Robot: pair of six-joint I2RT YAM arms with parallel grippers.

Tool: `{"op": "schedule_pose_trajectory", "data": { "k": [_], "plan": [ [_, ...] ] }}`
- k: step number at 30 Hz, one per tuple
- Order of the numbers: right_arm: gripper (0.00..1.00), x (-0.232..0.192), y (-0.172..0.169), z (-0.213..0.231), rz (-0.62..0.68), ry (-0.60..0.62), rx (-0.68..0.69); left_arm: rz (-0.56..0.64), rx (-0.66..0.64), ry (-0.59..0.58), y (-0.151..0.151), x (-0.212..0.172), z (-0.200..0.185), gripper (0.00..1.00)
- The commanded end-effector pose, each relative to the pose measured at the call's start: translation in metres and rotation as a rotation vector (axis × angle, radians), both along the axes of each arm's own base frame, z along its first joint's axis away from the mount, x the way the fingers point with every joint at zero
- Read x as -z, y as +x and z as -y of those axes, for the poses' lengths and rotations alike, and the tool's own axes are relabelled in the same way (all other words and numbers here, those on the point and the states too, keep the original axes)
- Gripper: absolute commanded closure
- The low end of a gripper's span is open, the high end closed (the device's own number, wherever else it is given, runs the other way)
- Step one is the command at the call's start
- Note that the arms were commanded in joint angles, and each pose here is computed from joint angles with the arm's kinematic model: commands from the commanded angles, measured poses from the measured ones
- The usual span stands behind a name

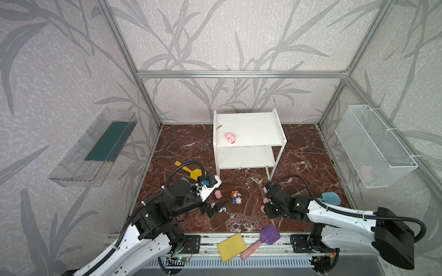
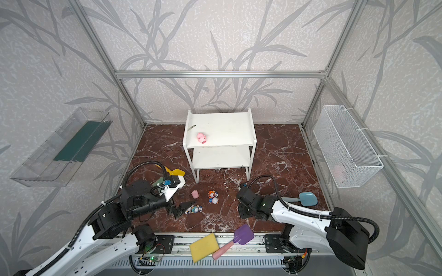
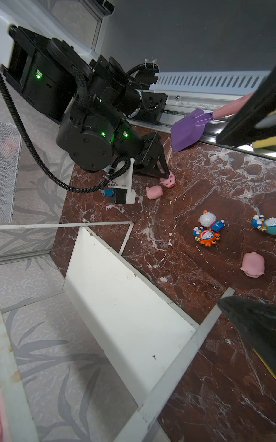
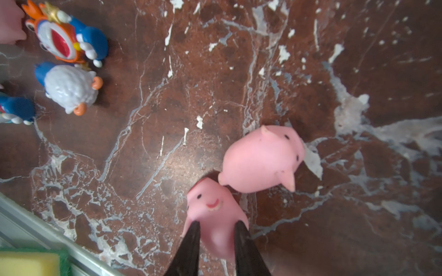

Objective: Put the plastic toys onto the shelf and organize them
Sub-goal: 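Grasp another pink pig on the table with the right gripper, then lift the pig with the right gripper while the left gripper approaches it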

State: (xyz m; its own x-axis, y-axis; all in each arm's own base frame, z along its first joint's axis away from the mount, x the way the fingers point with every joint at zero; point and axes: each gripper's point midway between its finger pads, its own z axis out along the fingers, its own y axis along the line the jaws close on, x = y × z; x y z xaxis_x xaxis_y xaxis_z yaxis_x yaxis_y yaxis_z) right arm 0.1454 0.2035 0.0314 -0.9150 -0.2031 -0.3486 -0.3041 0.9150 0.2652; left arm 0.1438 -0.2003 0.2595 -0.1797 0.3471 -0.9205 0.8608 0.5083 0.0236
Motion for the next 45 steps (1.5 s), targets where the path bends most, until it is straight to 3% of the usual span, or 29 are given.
{"op": "schedule_pose_trajectory", "data": {
  "k": [1,4,9,16,20,25,32,39,41,45],
  "plan": [
    [0.70,0.012,-0.006,0.004,-0.041,-0.053,-0.033,0.009,0.007,0.001,0.001,0.001,0.001,0.01],
    [0.70,0.018,-0.008,0.005,-0.057,-0.068,-0.030,0.010,0.010,-0.001,0.000,0.001,0.001,0.01],
    [0.82,0.031,-0.010,0.011,-0.069,-0.110,-0.021,0.009,0.012,-0.004,0.000,0.000,0.001,0.01],
    [0.89,0.019,-0.008,0.005,-0.025,-0.117,-0.063,0.007,0.014,-0.006,0.000,0.000,0.002,0.01],
    [0.89,-0.013,-0.006,-0.025,0.077,0.013,-0.223,-0.010,0.039,-0.014,-0.005,-0.001,0.005,0.01],
    [0.88,-0.055,-0.018,-0.053,0.133,0.167,-0.419,-0.051,0.200,-0.050,-0.027,0.003,0.022,0.01],
    [0.88,-0.107,-0.057,-0.080,-0.007,0.306,-0.677,-0.034,0.284,-0.044,-0.040,0.012,0.039,0.01],
    [0.88,-0.145,-0.078,-0.095,-0.109,0.391,-0.817,0.065,0.323,0.102,-0.057,0.033,0.048,0.01],
    [0.88,-0.151,-0.083,-0.100,-0.137,0.420,-0.843,0.095,0.331,0.109,-0.060,0.034,0.049,0.04],
    [0.88,-0.166,-0.092,-0.109,-0.188,0.494,-0.878,0.125,0.355,0.134,-0.065,0.035,0.053,0.23]
  ]
}}
